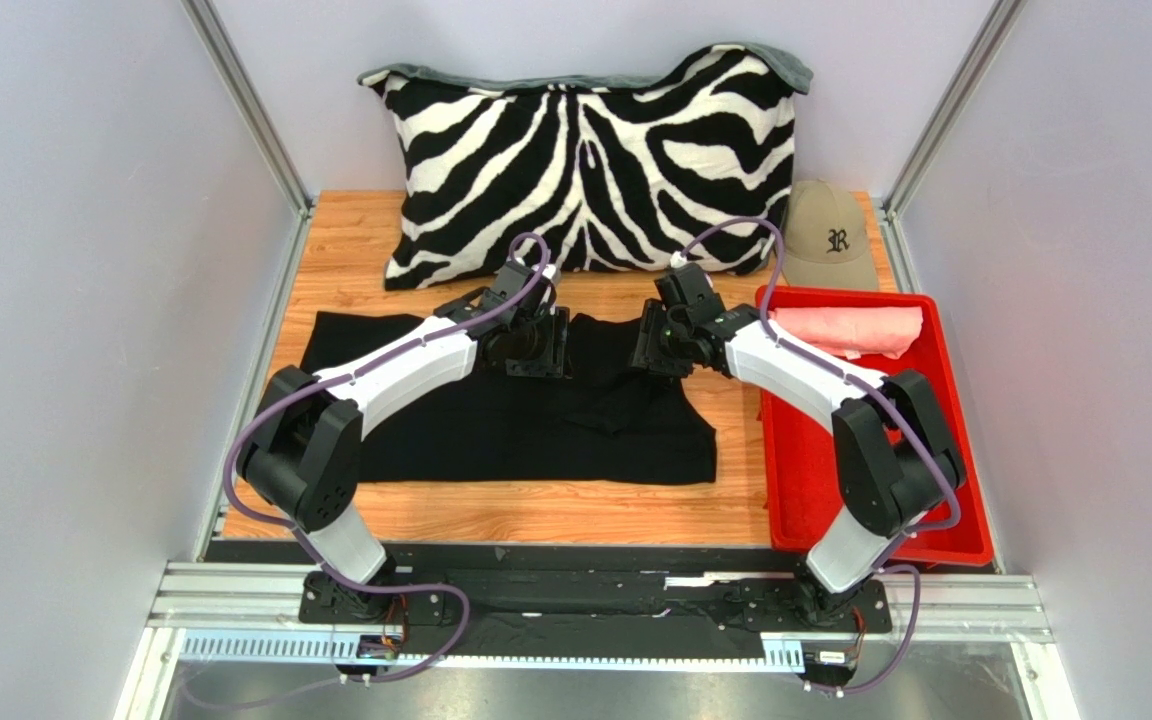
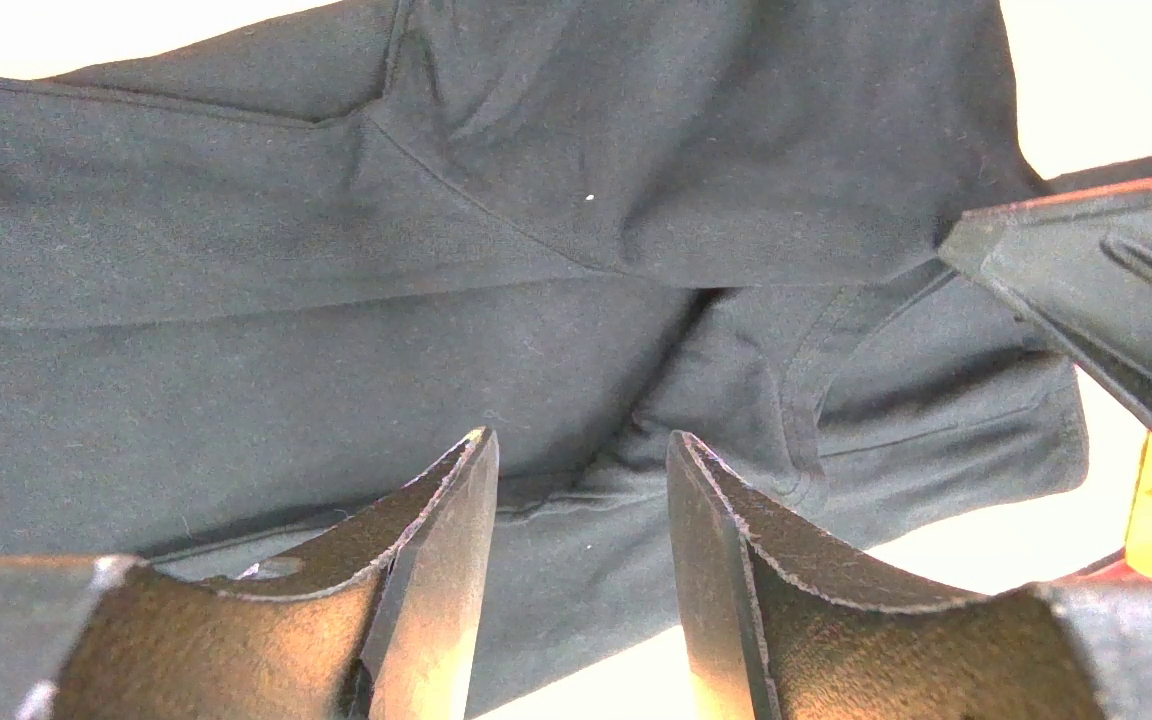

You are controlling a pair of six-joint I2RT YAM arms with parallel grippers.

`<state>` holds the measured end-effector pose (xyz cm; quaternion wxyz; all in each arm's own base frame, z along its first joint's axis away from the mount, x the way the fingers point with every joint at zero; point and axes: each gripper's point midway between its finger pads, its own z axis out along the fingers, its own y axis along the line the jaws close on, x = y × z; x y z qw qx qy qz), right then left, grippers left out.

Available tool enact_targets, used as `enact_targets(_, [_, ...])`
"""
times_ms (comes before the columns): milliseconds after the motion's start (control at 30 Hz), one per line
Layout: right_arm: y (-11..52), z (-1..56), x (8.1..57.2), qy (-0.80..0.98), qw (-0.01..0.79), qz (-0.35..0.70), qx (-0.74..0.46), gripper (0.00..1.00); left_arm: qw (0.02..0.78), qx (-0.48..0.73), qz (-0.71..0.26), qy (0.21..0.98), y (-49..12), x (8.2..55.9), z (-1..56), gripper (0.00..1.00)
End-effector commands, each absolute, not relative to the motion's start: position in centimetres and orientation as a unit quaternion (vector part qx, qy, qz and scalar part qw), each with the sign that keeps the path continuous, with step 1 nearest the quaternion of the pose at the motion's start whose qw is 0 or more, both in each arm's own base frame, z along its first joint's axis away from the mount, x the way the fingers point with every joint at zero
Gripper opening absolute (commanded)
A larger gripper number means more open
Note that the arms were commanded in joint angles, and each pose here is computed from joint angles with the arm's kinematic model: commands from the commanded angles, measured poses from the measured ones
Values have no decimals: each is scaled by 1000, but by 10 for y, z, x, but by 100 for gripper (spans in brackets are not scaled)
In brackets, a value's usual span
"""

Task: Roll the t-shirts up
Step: Fold the T-shirt at the center of the board.

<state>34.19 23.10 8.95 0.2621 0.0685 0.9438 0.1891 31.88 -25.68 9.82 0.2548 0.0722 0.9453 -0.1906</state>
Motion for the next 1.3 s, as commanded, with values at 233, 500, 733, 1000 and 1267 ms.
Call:
enact_targets(233, [257, 125, 395, 927, 314, 199, 54, 0, 281, 82, -198, 936, -255, 318, 119, 54])
enact_targets(500, [268, 142, 463, 915, 357, 183, 39, 0, 287, 83, -200, 933, -249, 310, 125, 53])
enact_targets(733, [281, 133, 503, 902, 386, 191, 14, 0, 288, 92, -220, 927, -254, 305, 129, 52])
enact_targets(1000, [275, 134, 541, 881, 439, 175, 19, 0, 286, 96, -227, 926, -256, 302, 129, 51])
enact_targets(1267, [247, 131, 558, 879, 450, 145, 69, 3, 271, 106, -248, 924, -261, 294, 121, 49])
